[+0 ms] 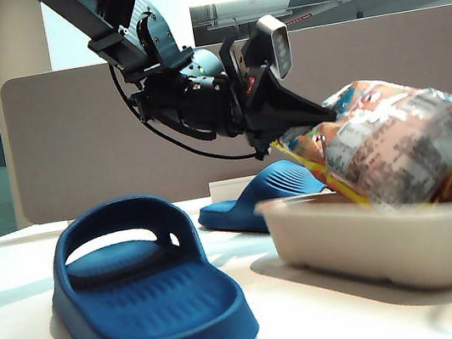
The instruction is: Pick up a bag of chips and put them in the box.
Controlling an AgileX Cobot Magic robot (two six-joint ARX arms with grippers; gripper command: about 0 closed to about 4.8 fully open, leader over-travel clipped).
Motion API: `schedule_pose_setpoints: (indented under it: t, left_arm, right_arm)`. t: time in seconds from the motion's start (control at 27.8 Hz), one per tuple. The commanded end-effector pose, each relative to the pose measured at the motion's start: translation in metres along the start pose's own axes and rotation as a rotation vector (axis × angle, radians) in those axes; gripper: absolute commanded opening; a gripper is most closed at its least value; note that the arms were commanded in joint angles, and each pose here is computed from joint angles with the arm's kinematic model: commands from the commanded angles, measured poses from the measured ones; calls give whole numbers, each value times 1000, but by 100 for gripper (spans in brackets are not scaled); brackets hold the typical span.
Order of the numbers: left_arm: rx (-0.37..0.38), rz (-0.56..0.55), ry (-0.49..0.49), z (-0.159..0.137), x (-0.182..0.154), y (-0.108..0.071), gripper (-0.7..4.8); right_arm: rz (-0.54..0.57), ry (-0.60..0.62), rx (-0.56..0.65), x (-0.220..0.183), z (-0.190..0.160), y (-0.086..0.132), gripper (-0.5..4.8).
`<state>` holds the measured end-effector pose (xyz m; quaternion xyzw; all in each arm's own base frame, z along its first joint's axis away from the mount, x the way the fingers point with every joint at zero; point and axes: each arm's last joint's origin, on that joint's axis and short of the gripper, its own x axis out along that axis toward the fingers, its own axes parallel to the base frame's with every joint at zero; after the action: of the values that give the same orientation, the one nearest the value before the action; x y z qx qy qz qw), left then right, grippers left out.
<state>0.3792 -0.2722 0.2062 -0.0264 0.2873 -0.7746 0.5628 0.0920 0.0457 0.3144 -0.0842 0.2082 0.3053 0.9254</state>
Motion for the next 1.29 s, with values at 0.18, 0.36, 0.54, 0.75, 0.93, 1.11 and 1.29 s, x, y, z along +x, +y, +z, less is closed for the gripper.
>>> schedule_pose_setpoints:
  t: [0.18,0.36,0.54,0.75,0.93,1.11,1.29]
  left_arm:
    - [7,12,16,2,-1,-4,-6]
    - [2,15,33,0,-1,-6,-6]
    - [12,15,33,-1,-1,-5,-6]
    - [25,43,69,-4,-1,-6,26]
    - [26,91,135,-9,-2,-7,30]
    - [30,114,162,-11,-2,-7,80]
    - [31,147,208,-14,-3,-7,90]
  right_arm:
    - [-1,-7,-1,-1,1,0,-2]
    - [-1,-7,-1,-1,1,0,-2]
    - [0,-7,-1,-1,1,0,-2]
    - [0,-7,-1,-1,1,0,-2]
    - [1,-7,-2,-1,1,0,-2]
    - [2,-7,-1,-1,1,0,-2]
    - [3,-4,-1,-1,1,0,-2]
